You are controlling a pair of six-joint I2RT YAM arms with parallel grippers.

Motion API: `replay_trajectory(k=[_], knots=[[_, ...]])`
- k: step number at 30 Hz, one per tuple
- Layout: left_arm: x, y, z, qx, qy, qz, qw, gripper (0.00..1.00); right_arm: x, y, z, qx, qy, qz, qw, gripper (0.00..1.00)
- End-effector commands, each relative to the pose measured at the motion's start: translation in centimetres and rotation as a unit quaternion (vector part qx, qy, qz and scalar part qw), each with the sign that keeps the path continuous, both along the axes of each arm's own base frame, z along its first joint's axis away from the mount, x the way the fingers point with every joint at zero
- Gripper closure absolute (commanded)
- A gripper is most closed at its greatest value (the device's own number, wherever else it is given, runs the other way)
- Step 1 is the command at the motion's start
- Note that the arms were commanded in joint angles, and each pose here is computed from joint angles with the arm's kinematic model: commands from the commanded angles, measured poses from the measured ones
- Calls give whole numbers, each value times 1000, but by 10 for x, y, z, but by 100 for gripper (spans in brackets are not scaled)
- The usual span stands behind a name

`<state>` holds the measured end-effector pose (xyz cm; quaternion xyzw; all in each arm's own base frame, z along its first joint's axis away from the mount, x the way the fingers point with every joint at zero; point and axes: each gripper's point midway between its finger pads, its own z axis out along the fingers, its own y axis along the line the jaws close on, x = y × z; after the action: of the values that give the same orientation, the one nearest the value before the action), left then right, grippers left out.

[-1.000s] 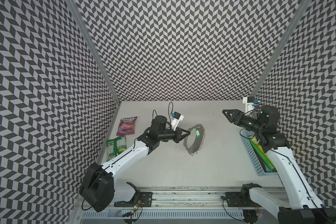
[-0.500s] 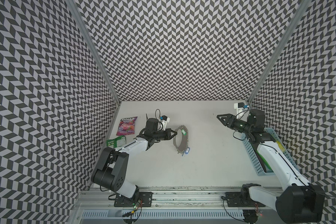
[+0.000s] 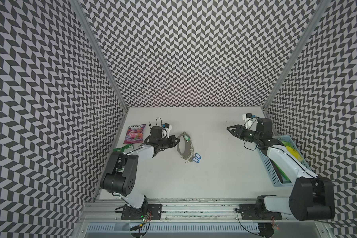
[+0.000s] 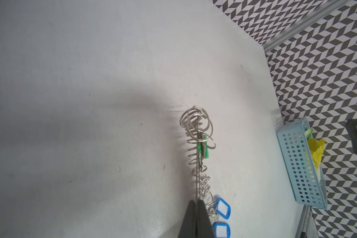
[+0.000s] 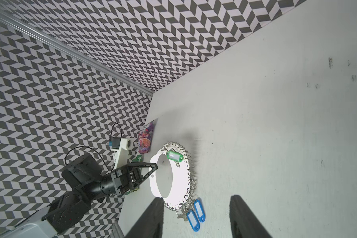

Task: Attach keys to a key ring
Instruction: Place the keyring at the center of the board.

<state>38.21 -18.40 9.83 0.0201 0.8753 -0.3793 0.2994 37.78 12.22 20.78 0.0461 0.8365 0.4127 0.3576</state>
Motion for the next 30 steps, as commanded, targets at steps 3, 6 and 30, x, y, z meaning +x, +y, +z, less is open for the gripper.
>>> replay_trajectory(k=[3,6,30], knots=[[11,27,-25,63,4,36,997,100,9,0,1,-8,-35,6,999,46],[14,33,-27,72,7,49,996,100,9,-1,-3,-14,-33,5,999,46],[12,110,80,163,-113,235,952,1,12,-20,29,-90,-94,-31,991,23]])
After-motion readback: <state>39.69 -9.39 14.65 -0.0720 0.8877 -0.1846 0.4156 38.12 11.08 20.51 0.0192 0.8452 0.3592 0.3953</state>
